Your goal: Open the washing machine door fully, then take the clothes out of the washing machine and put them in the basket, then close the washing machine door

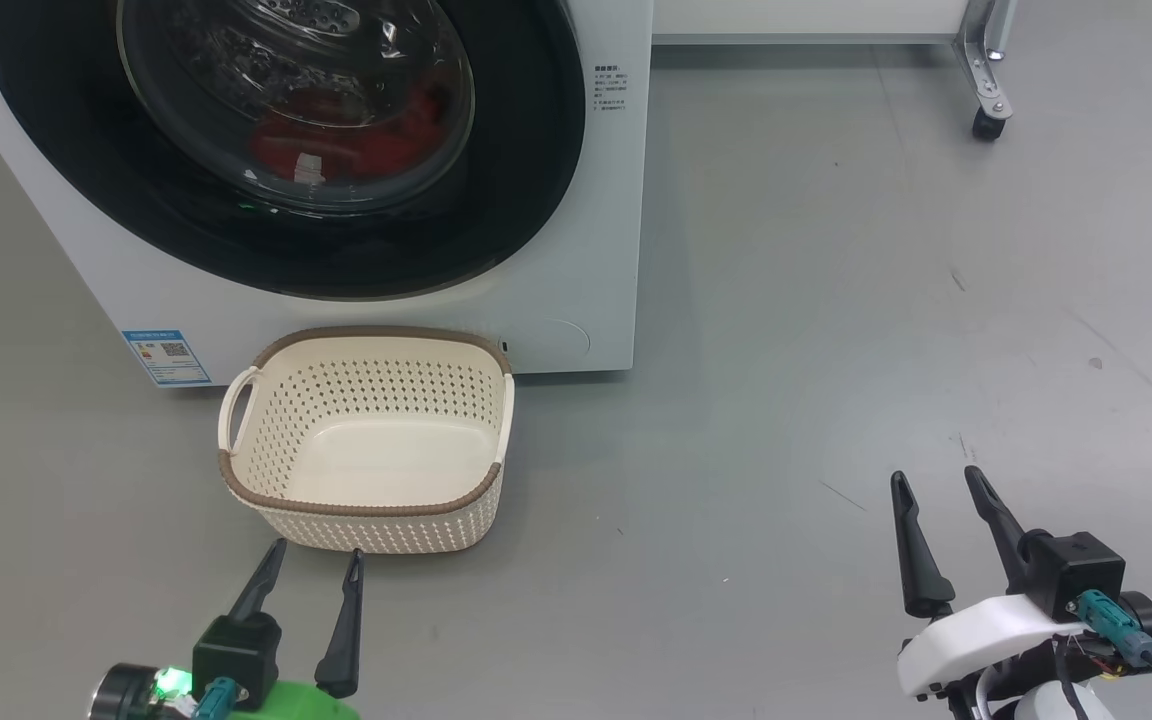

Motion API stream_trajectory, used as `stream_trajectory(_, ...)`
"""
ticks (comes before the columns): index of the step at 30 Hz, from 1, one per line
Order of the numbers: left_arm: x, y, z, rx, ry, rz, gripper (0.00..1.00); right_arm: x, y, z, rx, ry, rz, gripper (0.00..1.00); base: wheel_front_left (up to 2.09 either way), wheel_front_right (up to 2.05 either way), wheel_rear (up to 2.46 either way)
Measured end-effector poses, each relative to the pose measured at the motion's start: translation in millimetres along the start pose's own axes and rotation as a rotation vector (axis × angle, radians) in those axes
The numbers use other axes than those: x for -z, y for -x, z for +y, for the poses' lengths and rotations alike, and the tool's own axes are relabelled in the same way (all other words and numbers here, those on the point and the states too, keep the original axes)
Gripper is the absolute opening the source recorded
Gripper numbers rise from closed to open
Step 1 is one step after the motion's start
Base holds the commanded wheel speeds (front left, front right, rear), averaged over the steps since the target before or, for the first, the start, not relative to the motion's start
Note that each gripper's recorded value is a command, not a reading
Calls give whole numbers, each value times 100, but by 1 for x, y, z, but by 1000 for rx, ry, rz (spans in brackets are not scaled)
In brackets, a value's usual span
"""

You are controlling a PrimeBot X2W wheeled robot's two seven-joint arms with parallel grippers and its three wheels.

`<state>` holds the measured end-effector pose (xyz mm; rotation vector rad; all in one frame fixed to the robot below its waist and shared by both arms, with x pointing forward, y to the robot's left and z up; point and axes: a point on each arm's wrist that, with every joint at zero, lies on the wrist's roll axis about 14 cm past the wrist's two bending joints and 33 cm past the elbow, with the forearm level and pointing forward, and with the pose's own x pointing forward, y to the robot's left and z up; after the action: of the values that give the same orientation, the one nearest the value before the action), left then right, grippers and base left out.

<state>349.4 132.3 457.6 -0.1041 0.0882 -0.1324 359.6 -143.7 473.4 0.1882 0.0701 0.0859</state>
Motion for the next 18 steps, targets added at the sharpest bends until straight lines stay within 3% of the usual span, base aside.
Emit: stream_trajectory(18,3,0,2,-8,4,10,100,6,-1,0,0,3,18,100,0,0,0)
